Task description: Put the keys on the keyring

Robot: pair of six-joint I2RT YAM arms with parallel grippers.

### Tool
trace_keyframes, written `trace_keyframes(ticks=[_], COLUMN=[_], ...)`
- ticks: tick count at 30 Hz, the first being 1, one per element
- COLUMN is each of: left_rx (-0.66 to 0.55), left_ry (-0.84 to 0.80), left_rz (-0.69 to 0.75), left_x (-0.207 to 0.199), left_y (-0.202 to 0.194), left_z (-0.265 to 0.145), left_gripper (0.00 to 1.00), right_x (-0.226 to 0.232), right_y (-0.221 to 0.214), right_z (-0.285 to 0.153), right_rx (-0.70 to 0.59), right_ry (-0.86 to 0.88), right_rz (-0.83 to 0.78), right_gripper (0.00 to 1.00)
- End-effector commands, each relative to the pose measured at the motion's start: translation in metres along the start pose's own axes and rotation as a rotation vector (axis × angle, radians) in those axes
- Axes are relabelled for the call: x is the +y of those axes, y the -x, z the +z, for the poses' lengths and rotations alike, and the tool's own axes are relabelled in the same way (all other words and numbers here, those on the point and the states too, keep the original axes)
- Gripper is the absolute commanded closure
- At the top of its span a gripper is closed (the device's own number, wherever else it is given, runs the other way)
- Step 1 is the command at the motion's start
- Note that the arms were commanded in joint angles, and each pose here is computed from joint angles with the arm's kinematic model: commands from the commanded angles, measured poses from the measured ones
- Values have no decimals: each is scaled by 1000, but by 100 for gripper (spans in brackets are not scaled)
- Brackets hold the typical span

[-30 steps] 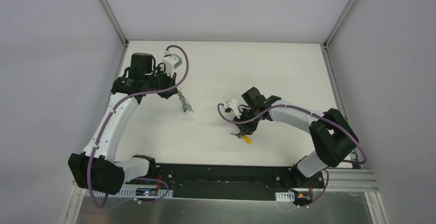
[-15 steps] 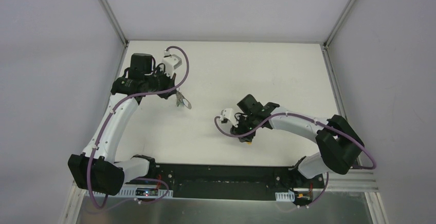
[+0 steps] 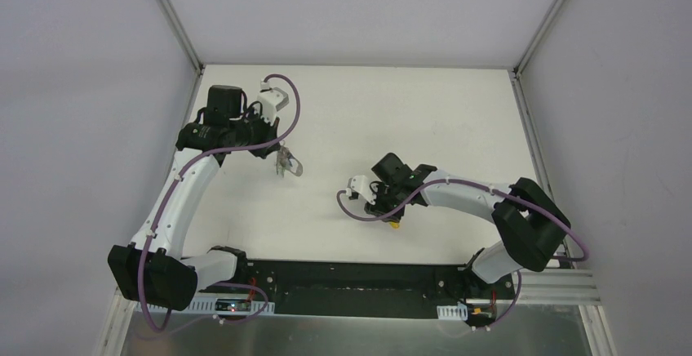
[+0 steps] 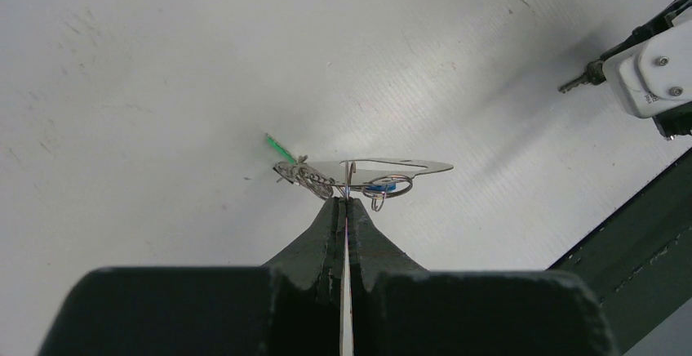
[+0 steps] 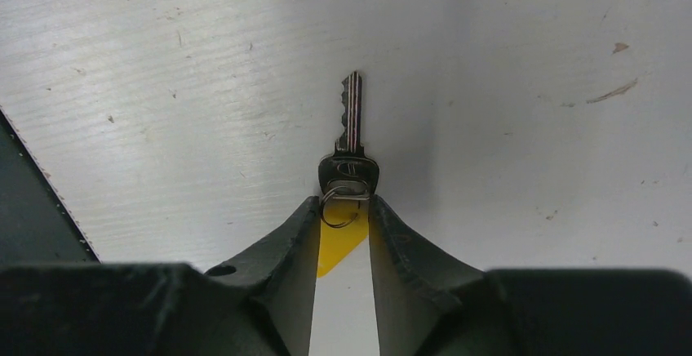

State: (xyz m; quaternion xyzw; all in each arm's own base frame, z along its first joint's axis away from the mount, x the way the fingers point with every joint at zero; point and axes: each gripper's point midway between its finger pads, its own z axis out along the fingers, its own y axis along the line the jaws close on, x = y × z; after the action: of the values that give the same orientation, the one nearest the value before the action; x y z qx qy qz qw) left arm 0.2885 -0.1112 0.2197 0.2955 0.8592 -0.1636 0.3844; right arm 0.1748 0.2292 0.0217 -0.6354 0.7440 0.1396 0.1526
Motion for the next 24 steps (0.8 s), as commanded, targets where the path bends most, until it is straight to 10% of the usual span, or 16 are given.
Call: trace_keyframes(ticks=[1,24], left_rx=[-45,-34], left_ry=[10,1], left_rz=[47,41], left_x=[-2,-4], left_y=[13,10], left_z=[-11,-10], left_gripper=[100,100], right_x=[-4,-7], right_y=[3,7], right_z=[0,-9], right_rx=[2,-7], right_ry=[-19,-36], right_rz=[-33,-52], right_gripper=[72,85])
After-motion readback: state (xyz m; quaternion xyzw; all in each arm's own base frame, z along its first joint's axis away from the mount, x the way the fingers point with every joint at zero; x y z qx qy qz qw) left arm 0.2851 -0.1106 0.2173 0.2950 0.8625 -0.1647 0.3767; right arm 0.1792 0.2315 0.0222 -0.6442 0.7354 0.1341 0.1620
